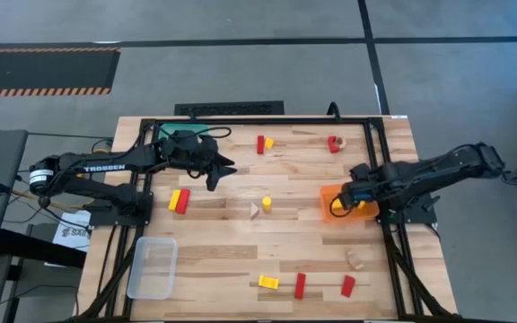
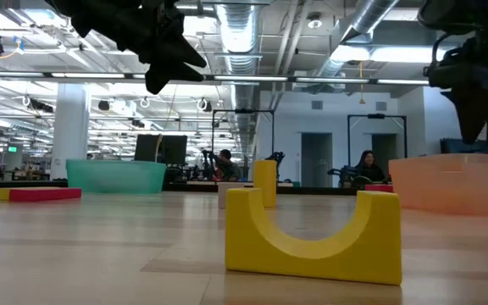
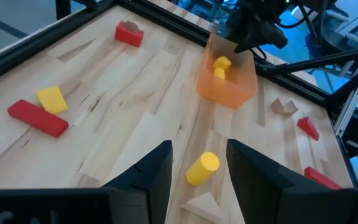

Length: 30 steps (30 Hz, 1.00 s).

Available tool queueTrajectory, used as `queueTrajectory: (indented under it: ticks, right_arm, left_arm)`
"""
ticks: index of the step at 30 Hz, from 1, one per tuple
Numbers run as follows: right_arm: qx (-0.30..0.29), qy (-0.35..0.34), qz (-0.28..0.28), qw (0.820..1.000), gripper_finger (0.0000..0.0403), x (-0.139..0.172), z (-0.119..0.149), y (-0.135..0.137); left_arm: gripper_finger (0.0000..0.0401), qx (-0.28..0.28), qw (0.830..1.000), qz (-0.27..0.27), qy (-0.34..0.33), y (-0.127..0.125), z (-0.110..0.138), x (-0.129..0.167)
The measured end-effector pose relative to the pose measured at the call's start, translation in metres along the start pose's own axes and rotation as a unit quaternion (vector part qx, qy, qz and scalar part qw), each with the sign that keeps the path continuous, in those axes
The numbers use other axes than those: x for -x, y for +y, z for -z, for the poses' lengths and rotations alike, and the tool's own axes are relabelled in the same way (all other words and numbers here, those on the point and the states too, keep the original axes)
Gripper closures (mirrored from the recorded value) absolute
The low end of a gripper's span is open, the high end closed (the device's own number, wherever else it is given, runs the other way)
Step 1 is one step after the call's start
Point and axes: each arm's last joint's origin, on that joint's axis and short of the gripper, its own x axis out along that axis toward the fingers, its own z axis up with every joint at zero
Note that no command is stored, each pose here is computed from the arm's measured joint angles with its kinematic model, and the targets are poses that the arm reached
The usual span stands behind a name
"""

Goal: Sort & place blocks by color
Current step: Put the red block into the transparent bin

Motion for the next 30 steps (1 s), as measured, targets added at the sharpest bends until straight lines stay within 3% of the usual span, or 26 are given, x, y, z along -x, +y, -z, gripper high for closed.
queueTrajectory:
  ticks: [4,8,10,15,22,25,30]
  right_arm:
    - [0.011,-0.022,-0.013,1.000,0.0095,0.006,-0.007,0.003]
    - [0.015,-0.076,-0.030,0.997,0.0093,0.019,-0.014,0.008]
    - [0.010,-0.097,-0.037,0.995,0.0093,0.023,-0.017,0.010]
    - [0.006,-0.115,-0.067,0.991,0.0093,0.027,-0.020,0.016]
    - [-0.006,-0.183,-0.086,0.979,0.0092,0.046,-0.032,0.019]
    - [-0.044,-0.212,-0.081,0.973,0.0092,0.050,-0.046,0.015]
    - [-0.021,-0.229,-0.061,0.971,0.0092,0.044,-0.078,0.009]
  left_arm:
    - [0.0262,-0.013,0.999,0.036,0.016,-0.007,0.003,-0.002]
    - [0.0261,-0.096,0.988,0.106,0.064,-0.026,0.018,-0.015]
    - [0.0258,-0.140,0.981,0.115,0.076,-0.035,0.026,-0.022]
    - [0.0236,-0.152,0.984,0.056,0.071,-0.042,0.034,-0.035]
    - [0.0178,-0.133,0.991,0.005,0.003,-0.038,0.014,-0.037]
    - [0.0155,-0.105,0.994,-0.023,-0.016,-0.030,0.003,-0.035]
    - [0.0136,-0.056,0.996,-0.051,-0.038,-0.014,-0.011,-0.032]
